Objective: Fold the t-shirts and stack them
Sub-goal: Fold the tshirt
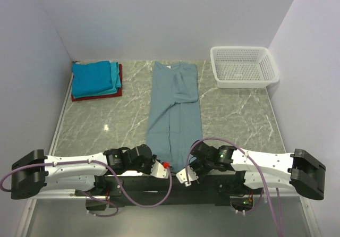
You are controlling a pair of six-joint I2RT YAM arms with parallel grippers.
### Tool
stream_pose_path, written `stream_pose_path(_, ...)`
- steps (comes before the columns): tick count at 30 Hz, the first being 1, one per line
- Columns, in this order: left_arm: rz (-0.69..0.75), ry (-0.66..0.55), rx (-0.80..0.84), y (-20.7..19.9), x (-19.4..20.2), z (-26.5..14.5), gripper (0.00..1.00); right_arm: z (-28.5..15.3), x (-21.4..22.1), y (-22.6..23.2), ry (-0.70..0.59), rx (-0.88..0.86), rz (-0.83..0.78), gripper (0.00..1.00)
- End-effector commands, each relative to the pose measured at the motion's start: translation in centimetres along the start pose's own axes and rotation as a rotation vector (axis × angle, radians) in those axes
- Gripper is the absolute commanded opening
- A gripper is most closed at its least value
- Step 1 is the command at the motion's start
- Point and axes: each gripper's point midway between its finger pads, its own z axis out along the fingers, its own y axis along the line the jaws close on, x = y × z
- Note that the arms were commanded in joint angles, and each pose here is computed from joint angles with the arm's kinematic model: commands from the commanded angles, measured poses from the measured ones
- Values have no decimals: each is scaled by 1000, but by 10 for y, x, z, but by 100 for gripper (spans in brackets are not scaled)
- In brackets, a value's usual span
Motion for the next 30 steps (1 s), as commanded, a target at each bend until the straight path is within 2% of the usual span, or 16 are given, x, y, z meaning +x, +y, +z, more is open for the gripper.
stream_pose_path(1, -2, -51, 25, 0, -15, 0, 0, -5, 21, -15, 108, 87, 5, 40)
stream_pose_path(7, -1, -47, 37, -1, -16, 2, 0, -6, 27, -17, 132, 116, 16, 40)
stream_pose_path(12, 1, -53, 32, -1, -16, -1, 0, -4, 31, -17, 162, 100, 50, 32)
stream_pose_path(18, -1, -66, 16, 2, -18, -4, 0, -5, 31, -15, 172, 82, 72, 12)
stream_pose_path(22, 1, -68, 6, 4, -19, -4, 0, -9, 20, -16, 130, 82, 78, 0)
stream_pose_path(30, 34, -64, -97, 29, -24, -10, 0, -40, -15, -42, -21, 163, 148, 0)
